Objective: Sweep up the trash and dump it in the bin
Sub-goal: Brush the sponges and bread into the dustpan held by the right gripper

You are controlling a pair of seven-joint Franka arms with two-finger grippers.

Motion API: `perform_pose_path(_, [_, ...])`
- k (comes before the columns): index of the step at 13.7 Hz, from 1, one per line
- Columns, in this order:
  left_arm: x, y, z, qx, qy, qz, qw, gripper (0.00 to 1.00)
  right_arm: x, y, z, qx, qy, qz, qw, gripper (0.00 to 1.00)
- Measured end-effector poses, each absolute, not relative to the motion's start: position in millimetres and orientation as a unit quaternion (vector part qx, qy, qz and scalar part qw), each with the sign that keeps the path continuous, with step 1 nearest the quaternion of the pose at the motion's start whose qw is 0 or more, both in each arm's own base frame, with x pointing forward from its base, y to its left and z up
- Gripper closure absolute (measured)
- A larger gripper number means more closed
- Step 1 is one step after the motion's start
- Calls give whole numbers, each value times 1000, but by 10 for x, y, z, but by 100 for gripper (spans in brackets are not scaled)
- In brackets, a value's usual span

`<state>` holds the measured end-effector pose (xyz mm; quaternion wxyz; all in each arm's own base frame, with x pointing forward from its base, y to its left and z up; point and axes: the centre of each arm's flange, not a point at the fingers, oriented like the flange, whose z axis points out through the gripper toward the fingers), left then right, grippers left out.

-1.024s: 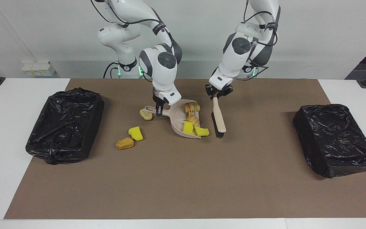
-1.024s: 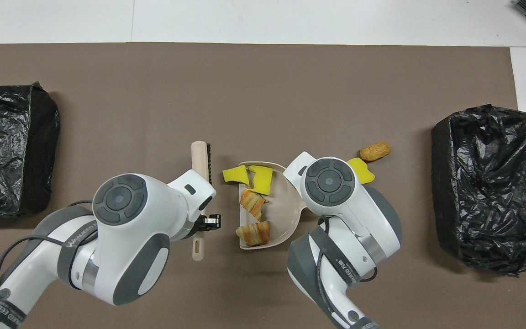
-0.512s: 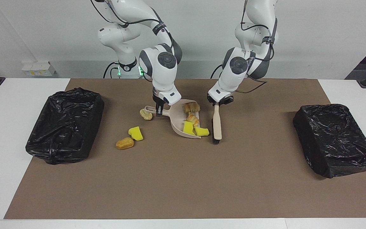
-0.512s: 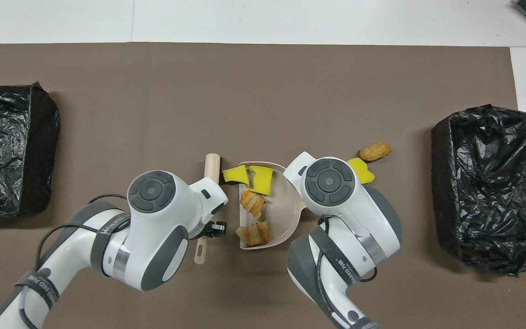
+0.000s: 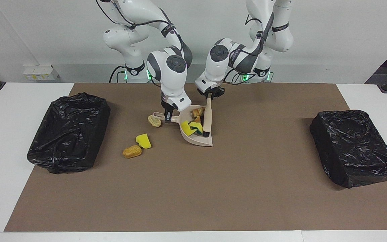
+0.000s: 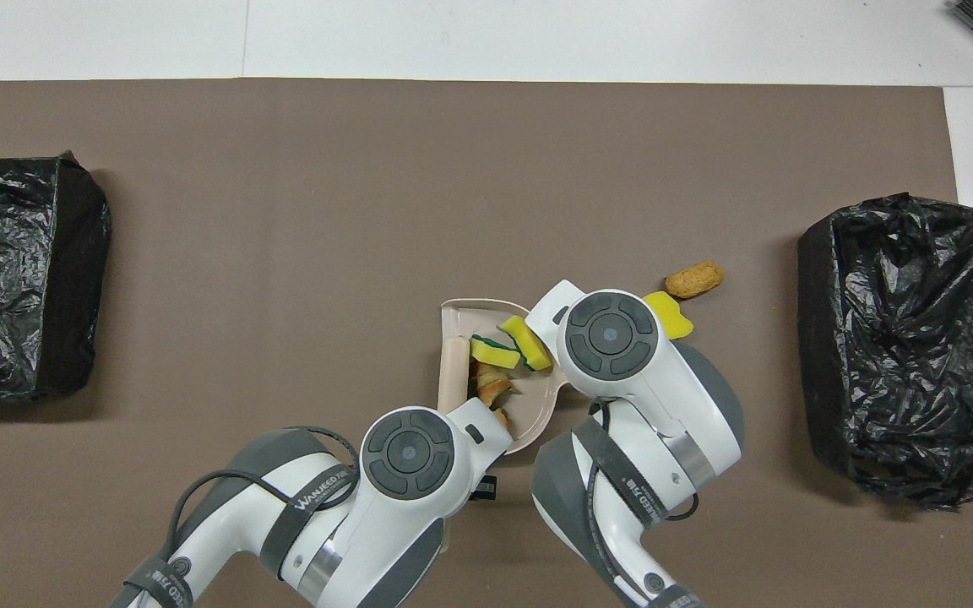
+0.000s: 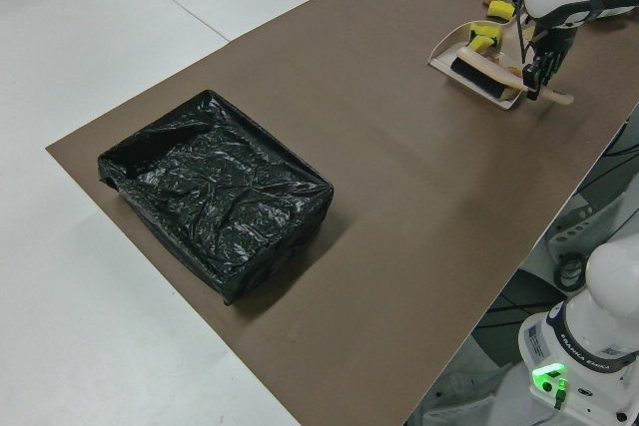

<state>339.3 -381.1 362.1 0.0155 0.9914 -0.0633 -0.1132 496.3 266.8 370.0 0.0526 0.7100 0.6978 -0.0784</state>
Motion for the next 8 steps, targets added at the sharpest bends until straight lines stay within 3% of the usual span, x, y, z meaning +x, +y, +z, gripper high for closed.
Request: perform_pose_path(8, [3414,-3460,3885,988,46,-149,-20,74,4966,2660,3697,711,697,-79,52,67])
